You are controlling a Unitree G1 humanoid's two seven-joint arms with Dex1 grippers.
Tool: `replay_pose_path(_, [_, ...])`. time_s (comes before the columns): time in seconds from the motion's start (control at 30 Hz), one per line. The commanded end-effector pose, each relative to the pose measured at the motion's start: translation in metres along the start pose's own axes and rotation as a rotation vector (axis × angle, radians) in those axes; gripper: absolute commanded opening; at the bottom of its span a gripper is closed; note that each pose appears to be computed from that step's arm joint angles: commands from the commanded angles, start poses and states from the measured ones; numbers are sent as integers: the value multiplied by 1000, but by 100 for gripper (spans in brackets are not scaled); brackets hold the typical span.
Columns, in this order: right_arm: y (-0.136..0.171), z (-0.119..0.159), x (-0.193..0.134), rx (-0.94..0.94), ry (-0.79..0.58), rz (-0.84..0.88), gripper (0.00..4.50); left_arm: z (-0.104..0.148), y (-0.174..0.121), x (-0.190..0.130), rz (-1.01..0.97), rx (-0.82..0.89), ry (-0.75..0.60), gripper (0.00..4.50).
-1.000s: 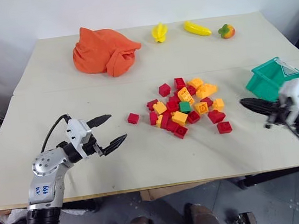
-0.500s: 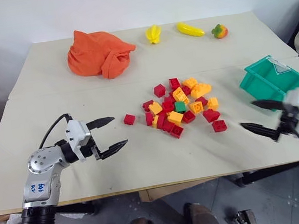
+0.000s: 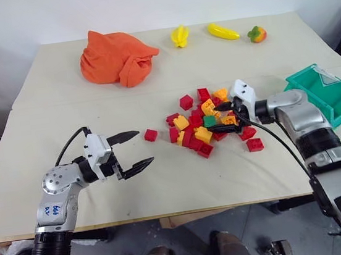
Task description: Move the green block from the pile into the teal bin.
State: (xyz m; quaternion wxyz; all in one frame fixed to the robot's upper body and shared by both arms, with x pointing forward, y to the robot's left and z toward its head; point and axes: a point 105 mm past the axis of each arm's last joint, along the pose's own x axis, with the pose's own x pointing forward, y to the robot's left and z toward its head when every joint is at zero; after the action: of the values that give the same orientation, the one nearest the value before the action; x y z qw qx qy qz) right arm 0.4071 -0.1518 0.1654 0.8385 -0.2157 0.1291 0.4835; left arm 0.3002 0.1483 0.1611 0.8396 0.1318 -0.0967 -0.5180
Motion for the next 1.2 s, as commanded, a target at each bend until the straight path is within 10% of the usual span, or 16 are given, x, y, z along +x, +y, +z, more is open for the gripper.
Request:
replay_pose_path(0.03, [-2, -3, 1, -20, 32, 35, 448, 7, -3, -5, 19, 17, -20, 450])
replay_pose_path(0.33, [4, -9, 4, -50, 88, 148, 448, 8, -3, -9, 37, 19, -12, 450])
replay_pose_path(0.63, [-2, 6, 8, -66, -10, 94, 205, 8, -3, -5, 35, 22, -20, 450])
replay_pose_path(1.2, [-9, 4, -83, 4, -237, -108, 205, 8, -6, 20, -35, 0, -70, 450])
